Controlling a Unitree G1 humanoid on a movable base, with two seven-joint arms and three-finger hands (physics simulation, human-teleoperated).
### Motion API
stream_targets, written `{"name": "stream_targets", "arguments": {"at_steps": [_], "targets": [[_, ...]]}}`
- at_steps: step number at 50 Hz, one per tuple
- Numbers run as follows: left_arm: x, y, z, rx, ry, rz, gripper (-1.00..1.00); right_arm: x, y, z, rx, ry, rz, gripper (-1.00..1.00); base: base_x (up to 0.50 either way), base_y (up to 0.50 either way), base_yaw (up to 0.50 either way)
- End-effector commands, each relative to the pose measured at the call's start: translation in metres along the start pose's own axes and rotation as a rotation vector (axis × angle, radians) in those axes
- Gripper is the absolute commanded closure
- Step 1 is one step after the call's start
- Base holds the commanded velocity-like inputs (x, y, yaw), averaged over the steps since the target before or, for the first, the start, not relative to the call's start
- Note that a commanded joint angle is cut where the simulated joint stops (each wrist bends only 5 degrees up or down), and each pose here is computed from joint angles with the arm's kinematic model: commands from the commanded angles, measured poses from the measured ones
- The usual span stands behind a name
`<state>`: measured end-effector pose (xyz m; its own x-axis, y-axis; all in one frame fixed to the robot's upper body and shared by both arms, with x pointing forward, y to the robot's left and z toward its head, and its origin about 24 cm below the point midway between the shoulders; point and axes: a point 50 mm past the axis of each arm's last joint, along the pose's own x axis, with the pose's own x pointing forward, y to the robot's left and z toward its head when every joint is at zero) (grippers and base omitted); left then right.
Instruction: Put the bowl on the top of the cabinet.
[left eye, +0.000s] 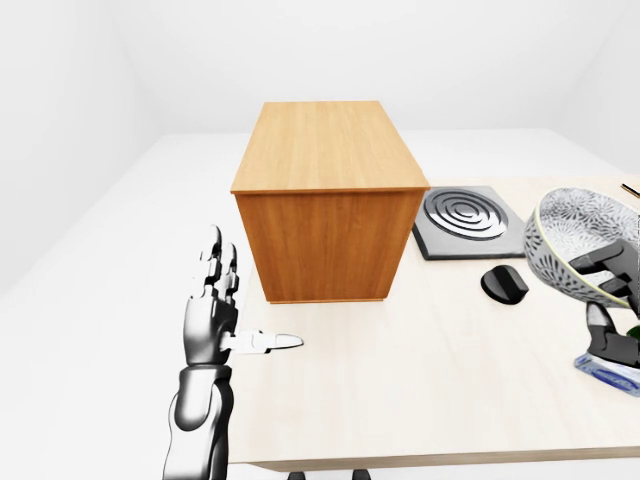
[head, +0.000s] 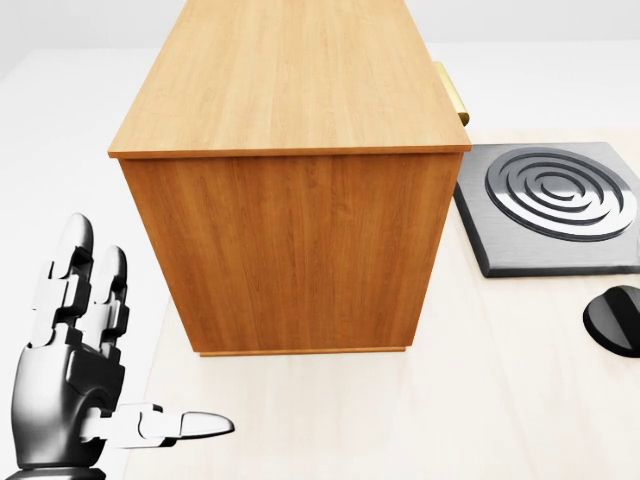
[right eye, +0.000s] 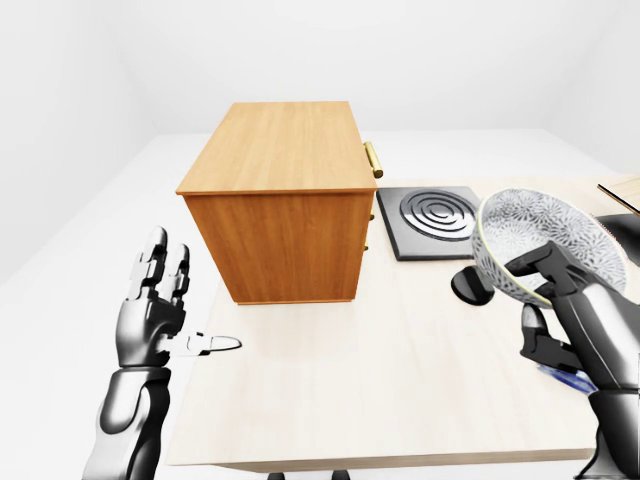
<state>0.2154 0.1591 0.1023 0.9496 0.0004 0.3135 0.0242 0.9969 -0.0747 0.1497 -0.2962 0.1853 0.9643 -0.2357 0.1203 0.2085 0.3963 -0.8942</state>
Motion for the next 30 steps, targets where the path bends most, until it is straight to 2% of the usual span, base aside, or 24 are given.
{"name": "stream_targets", "arguments": {"at_steps": [1,2,4,5,8,9,14,17,18,20,22,26,30], "targets": [[-0.001,-0.001,-0.001,0.0,0.004,-0.006,-1.0,0.029,-0.041,0.029,-0.133,-0.113,-0.132,1.0,0.0,0.0,0.0],[-0.001,-0.001,-0.002,0.0,0.009,-0.007,-1.0,0.045,-0.041,0.031,-0.139,-0.126,-0.108,1.0,0.0,0.0,0.0],[-0.001,-0.002,-0.002,0.0,0.011,-0.007,-1.0,0.052,-0.045,0.035,-0.158,-0.142,-0.106,1.0,0.0,0.0,0.0],[0.0,-0.002,-0.003,0.0,0.013,-0.008,-1.0,0.067,-0.052,0.037,-0.188,-0.14,-0.098,1.0,0.0,0.0,0.0],[0.0,-0.002,-0.004,0.001,0.018,-0.008,-1.0,0.088,-0.057,0.045,-0.182,-0.178,-0.069,1.0,0.0,0.0,0.0],[0.0,-0.002,-0.005,0.001,0.022,-0.009,-1.0,0.103,-0.061,0.043,-0.198,-0.151,-0.041,1.0,0.0,0.0,0.0],[0.0,-0.003,-0.005,0.002,0.023,-0.01,-1.0,0.135,-0.065,0.041,-0.17,-0.123,0.031,1.0,0.0,0.0,0.0],[0.0,-0.003,-0.006,0.003,0.024,-0.011,-1.0,0.141,-0.067,0.04,-0.164,-0.116,0.031,1.0,0.0,0.0,0.0],[0.0,-0.004,-0.006,0.004,0.026,-0.013,-1.0,0.163,-0.068,0.038,-0.133,-0.077,0.045,1.0,0.0,0.0,0.0],[0.0,-0.004,-0.006,0.005,0.026,-0.013,-1.0,0.184,-0.073,0.036,-0.097,-0.027,0.033,1.0,0.0,0.0,0.0],[0.0,-0.004,-0.007,0.006,0.029,-0.013,-1.0,0.19,-0.076,0.036,-0.087,-0.012,0.032,1.0,0.0,0.0,0.0],[0.001,-0.003,-0.008,0.005,0.033,-0.013,-1.0,0.223,-0.088,0.046,-0.068,0.043,0.01,1.0,0.0,0.0,0.0],[0.001,-0.004,-0.008,0.006,0.031,-0.014,-1.0,0.236,-0.09,0.057,-0.082,0.04,0.0,1.0,0.0,0.0,0.0]]}}
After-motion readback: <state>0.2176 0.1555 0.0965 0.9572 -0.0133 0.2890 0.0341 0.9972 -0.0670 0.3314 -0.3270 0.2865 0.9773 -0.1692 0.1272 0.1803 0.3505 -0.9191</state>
